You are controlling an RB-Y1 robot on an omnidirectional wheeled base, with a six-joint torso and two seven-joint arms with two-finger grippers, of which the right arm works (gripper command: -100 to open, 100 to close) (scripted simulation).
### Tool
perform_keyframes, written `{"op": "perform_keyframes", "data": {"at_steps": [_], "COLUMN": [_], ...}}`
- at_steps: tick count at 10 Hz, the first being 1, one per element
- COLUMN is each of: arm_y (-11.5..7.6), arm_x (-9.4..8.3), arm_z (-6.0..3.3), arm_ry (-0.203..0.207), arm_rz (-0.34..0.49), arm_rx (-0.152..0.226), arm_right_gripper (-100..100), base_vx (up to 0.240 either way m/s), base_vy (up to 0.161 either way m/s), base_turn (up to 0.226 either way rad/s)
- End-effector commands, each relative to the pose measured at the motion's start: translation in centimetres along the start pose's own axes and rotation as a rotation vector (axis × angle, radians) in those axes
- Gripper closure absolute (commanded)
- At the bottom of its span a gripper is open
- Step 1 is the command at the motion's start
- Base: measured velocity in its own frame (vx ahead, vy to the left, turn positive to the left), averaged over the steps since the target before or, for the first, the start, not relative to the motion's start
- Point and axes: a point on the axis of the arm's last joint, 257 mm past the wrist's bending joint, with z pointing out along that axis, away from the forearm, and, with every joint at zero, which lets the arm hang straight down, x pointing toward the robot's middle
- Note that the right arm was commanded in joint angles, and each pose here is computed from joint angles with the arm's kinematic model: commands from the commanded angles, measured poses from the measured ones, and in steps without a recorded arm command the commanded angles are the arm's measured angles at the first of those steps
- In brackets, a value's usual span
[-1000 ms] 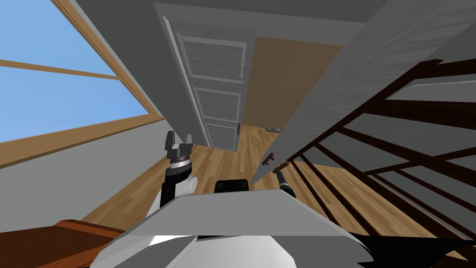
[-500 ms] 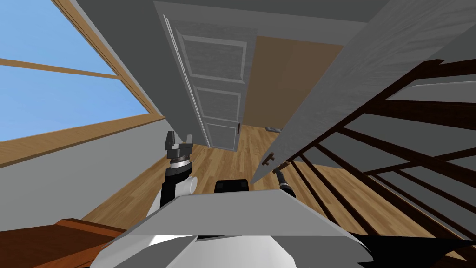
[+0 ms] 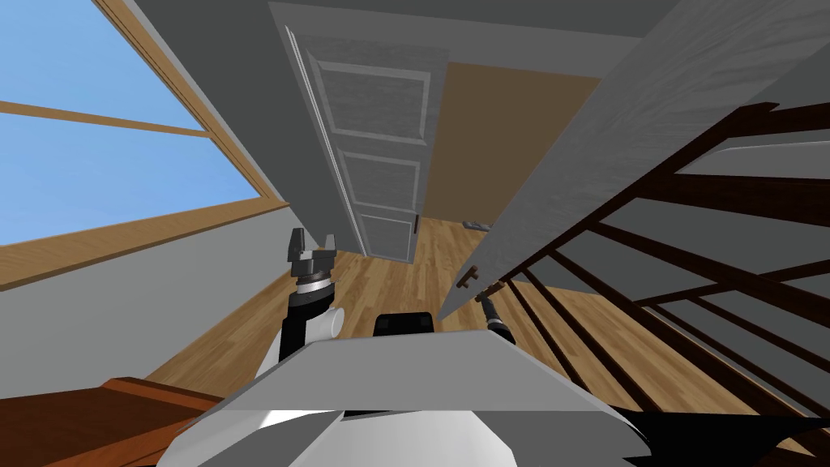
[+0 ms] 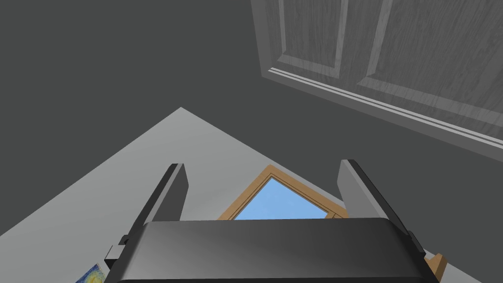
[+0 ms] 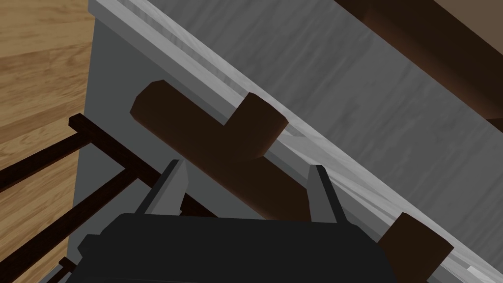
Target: Pull the door open
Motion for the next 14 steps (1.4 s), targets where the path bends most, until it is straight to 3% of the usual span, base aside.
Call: {"op": "perform_keyframes", "data": {"at_steps": [1,5,6,14], "arm_y": [1.04,1.04,0.05,0.45], "arm_x": [0.64,0.64,0.11,0.32], "arm_z": [0.86,0.86,0.17,0.36], "arm_ry": [-0.003,-0.003,0.005,0.011], "arm_rz": [0.053,0.053,0.035,0.070], "arm_rx": [-0.022,-0.022,-0.007,-0.017], "arm_right_gripper": [100,100,100,100], "base_vx": [0.000,0.001,-0.048,-0.027], "base_vy": [0.000,0.003,-0.024,-0.030], "base_turn": [0.000,0.003,0.038,0.018]}}
